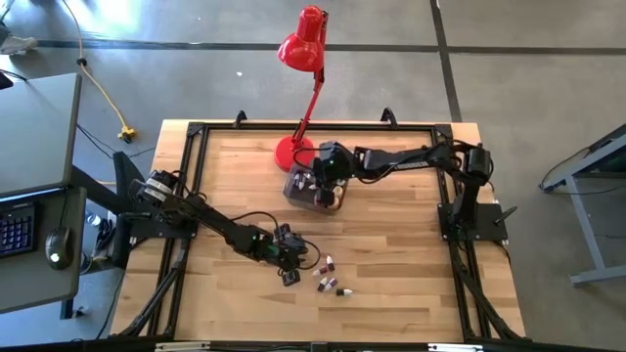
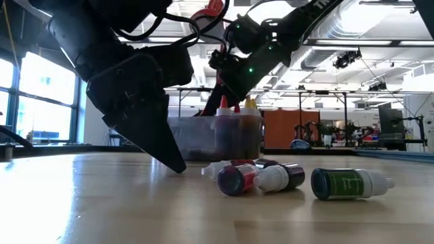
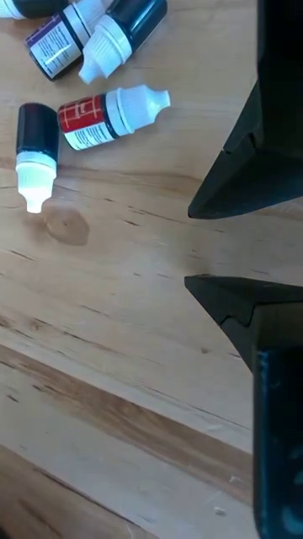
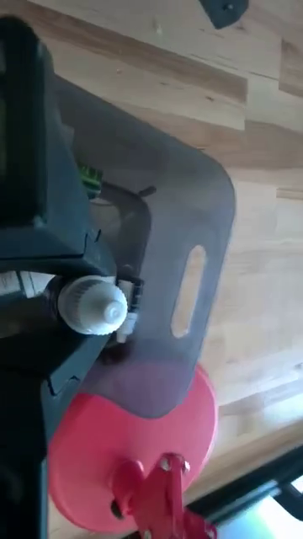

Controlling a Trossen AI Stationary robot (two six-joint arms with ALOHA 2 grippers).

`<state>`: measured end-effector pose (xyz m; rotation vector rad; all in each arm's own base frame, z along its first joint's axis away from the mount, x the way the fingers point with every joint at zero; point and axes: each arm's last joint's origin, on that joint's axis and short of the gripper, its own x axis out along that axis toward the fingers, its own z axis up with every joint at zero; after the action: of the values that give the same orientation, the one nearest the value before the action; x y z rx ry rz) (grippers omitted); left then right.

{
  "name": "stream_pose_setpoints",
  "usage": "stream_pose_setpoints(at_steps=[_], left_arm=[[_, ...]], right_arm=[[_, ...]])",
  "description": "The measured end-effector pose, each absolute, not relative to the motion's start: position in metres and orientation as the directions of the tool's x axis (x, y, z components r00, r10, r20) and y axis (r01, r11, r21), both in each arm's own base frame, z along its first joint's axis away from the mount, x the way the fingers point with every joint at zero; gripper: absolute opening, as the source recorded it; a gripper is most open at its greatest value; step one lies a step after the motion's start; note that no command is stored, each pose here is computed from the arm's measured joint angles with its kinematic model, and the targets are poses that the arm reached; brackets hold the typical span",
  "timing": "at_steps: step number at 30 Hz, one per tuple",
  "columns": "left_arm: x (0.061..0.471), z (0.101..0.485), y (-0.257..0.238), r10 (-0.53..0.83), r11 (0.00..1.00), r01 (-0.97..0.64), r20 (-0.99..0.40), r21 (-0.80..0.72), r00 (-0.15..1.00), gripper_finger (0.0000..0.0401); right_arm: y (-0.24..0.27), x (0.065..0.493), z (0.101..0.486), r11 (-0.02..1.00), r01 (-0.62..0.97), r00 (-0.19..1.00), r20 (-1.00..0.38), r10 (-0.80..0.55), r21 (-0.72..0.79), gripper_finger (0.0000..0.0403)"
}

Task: Pick & Place food coloring
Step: Put the small blue food coloring bottle into the black bin, then put the left small red food coloring bottle into the black bin

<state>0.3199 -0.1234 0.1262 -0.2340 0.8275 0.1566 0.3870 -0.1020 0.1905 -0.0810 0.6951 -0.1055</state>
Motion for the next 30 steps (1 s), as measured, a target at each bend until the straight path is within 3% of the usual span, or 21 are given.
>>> stream_pose_setpoints(at_steps=[13,20,24,30], left_arm=[[0.320,0.126,-0.123,0.049,0.958,-0.241,-0.742,-0.154,0.669,0.0120],[0.322,0.127,-0.124,0.042,0.950,-0.252,-0.721,-0.186,0.691,0.0120],[0.324,0.129,-0.126,-0.017,0.966,-0.170,-0.706,-0.194,0.708,0.0120],[0.325,0.131,-0.129,-0.074,0.972,-0.105,-0.700,-0.208,0.710,0.0120]], right_arm=[[-0.100,0.384,0.202,0.991,0.069,0.764,-0.633,-0.127,-0.116,0.0176],[-0.057,0.381,0.271,0.986,-0.033,0.814,-0.577,-0.068,-0.162,0.0168],[-0.024,0.368,0.300,0.979,-0.107,0.803,-0.596,-0.018,-0.174,0.0156],[0.011,0.340,0.335,0.943,-0.046,0.805,-0.571,-0.161,-0.331,0.0150]])
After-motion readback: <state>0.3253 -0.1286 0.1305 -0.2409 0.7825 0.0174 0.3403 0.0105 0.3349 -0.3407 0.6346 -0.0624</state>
